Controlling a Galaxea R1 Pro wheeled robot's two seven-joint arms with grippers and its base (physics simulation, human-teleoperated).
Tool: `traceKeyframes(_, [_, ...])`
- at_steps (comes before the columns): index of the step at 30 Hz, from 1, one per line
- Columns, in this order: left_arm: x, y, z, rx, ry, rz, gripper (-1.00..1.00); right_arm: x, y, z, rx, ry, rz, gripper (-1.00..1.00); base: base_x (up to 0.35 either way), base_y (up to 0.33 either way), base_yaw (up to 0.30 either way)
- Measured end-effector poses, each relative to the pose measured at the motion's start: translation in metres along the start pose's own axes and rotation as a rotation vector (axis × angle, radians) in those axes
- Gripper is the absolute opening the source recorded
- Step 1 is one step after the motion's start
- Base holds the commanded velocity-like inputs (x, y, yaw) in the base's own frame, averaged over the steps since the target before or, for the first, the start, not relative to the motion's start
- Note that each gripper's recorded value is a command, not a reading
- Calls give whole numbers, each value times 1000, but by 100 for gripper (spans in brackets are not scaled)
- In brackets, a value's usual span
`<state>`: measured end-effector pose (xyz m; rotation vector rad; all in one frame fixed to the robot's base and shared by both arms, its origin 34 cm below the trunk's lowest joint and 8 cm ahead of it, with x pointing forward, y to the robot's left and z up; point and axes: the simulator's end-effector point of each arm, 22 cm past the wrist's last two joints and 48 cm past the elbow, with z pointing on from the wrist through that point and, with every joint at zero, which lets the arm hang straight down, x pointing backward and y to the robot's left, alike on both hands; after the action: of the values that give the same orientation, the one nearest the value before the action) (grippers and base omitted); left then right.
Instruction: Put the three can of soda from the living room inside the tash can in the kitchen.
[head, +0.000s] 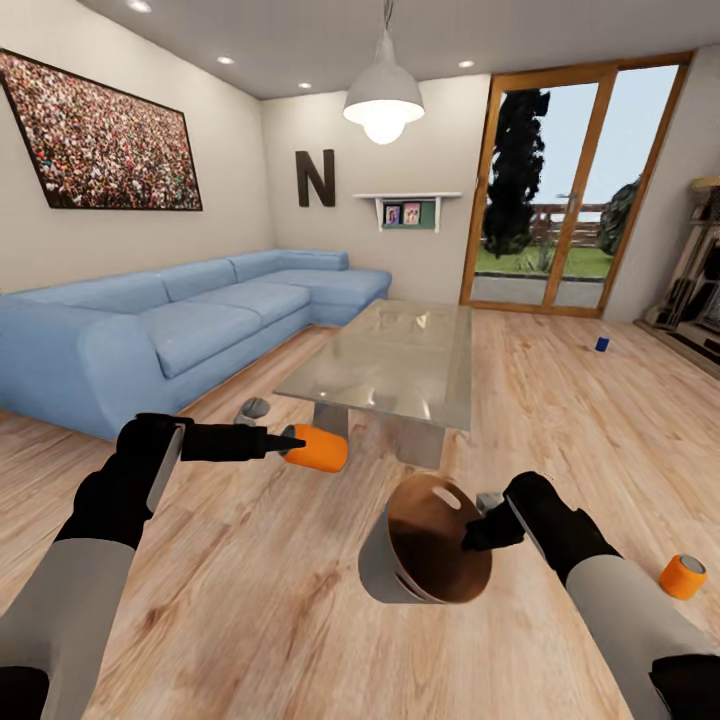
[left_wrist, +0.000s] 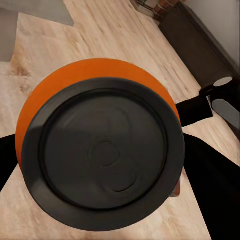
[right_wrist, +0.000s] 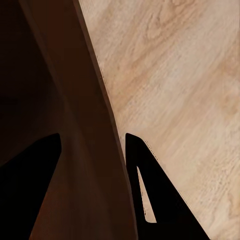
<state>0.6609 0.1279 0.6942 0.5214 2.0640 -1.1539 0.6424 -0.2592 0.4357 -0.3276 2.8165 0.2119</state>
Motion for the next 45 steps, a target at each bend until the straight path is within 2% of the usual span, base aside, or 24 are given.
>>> traceKeyframes(9, [-2, -9, 2, 34, -8, 2, -100, 0, 19, 6, -15, 10, -21, -100, 0, 0, 0])
traceKeyframes(13, [-3, -25, 9, 87, -9, 5, -100, 6, 20, 11, -7, 31, -27, -100, 0, 0, 0])
traceKeyframes(14, [-4, -40, 17, 123, -12, 8, -100, 7, 22, 12, -1, 37, -39, -100, 0, 0, 0])
traceKeyframes(17, [-1, -62, 32, 156, 7, 25, -100, 5, 30, 7, -16, 29, -39, -100, 0, 0, 0])
traceKeyframes(20, [14, -83, 56, 188, 71, 54, -100, 6, 31, 8, -15, 33, -44, -100, 0, 0, 0])
traceKeyframes(27, [20, -91, 65, 198, 96, 68, -100, 6, 32, 8, -14, 34, -45, -100, 0, 0, 0])
traceKeyframes(36, [23, -90, 67, 188, 105, 71, -100, 5, 37, 9, -15, 37, -54, -100, 0, 0, 0])
traceKeyframes(39, [25, -84, 69, 166, 107, 70, -100, 6, 32, 10, 13, 42, -73, -100, 0, 0, 0])
traceKeyframes(41, [26, -75, 72, 124, 108, 69, -100, 6, 32, 10, 29, 47, -88, -100, 0, 0, 0])
traceKeyframes(45, [31, -77, 81, 108, 124, 77, -100, 6, 37, 11, 22, 47, -88, -100, 0, 0, 0])
